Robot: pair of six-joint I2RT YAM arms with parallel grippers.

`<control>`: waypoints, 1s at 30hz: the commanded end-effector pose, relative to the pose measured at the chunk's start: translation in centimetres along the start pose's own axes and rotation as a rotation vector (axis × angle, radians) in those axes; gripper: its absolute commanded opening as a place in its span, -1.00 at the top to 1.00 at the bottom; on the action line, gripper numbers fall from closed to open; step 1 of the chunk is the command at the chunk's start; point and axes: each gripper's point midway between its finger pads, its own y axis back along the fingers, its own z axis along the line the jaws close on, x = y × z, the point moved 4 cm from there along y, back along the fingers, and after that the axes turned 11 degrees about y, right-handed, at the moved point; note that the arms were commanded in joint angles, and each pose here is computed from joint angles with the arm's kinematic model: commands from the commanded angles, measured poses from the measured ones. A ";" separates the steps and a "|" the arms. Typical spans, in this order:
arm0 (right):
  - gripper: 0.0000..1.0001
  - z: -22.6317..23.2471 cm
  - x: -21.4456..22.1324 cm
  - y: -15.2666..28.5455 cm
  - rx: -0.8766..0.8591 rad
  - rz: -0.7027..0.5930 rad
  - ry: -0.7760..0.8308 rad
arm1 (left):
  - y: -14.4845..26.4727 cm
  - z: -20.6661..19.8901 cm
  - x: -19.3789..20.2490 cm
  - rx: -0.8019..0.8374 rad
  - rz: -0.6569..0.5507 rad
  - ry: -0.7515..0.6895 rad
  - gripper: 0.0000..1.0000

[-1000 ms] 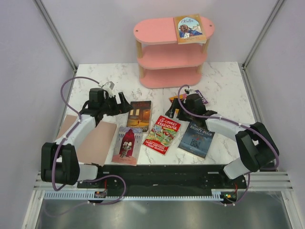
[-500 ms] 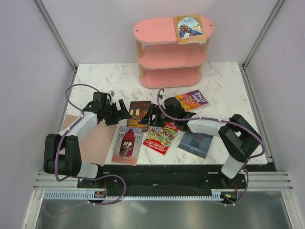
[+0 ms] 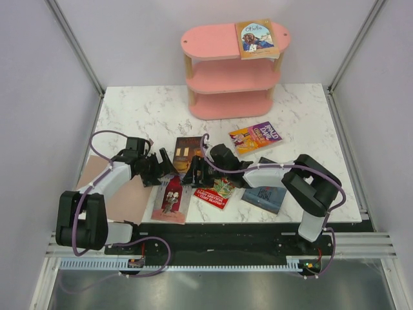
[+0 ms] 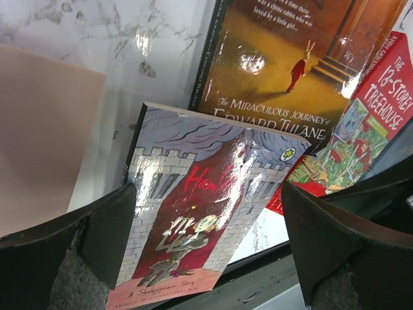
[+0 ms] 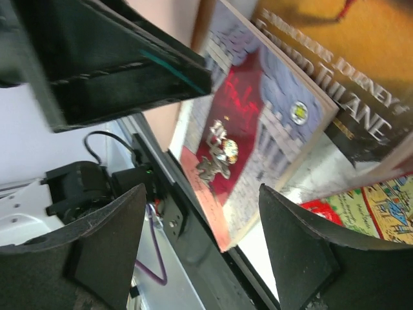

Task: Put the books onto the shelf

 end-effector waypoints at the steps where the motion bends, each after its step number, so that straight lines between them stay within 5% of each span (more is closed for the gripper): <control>1: -0.56 -0.6 0.7 -0.6 0.066 0.038 0.013 | 0.1 -0.2 0.2 0.007 0.007 0.036 -0.99; 8: -0.59 -2.1 1.6 -1.5 0.138 0.038 0.005 | -0.4 0.2 0.2 -0.006 0.020 0.041 -0.99; 19: -0.56 -1.5 2.8 -5.7 -0.049 0.048 -0.051 | -1.4 0.6 0.7 0.001 0.060 0.054 -0.99; 23: 0.94 -0.4 2.4 -5.3 -0.109 0.029 -0.042 | -1.2 0.1 0.7 0.026 0.065 0.047 -0.99; 30: 1.00 2.4 0.9 -2.5 -0.145 0.009 0.074 | 3.5 -3.8 -1.0 0.188 -0.098 -0.092 -1.00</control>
